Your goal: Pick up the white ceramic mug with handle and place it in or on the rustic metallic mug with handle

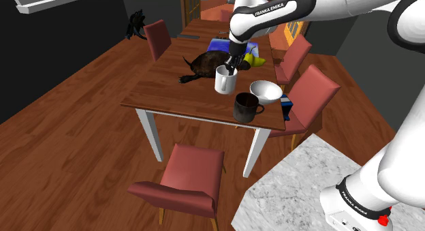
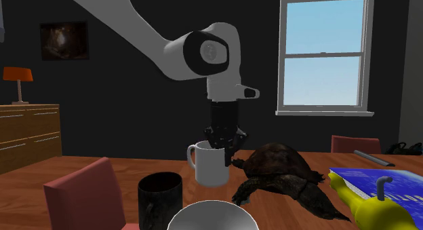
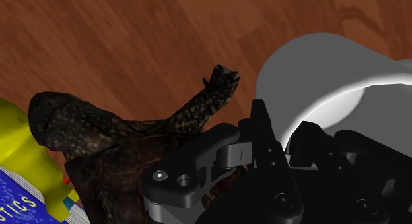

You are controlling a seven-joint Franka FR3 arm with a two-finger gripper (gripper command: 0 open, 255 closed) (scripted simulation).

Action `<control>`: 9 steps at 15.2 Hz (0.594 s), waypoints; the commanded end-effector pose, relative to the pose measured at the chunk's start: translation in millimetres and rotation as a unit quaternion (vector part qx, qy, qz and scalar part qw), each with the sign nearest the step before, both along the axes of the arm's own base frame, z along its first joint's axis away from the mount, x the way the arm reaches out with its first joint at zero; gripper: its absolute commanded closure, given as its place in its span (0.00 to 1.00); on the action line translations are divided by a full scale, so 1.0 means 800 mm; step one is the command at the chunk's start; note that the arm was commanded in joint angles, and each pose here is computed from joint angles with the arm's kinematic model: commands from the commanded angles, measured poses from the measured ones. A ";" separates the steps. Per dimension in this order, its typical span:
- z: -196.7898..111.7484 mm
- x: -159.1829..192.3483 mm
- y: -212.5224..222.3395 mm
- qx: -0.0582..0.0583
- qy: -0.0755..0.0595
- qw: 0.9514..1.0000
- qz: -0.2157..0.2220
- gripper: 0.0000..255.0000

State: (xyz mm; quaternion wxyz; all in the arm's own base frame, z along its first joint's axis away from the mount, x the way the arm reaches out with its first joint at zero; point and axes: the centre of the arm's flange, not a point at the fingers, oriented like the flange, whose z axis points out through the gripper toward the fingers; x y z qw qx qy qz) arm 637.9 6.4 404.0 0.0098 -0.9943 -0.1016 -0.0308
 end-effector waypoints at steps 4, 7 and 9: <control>0.034 -0.001 0.000 0.000 0.000 1.000 0.000 1.00; 0.054 -0.001 0.000 0.000 0.000 1.000 0.000 1.00; 0.067 -0.001 0.000 0.000 0.000 1.000 0.000 1.00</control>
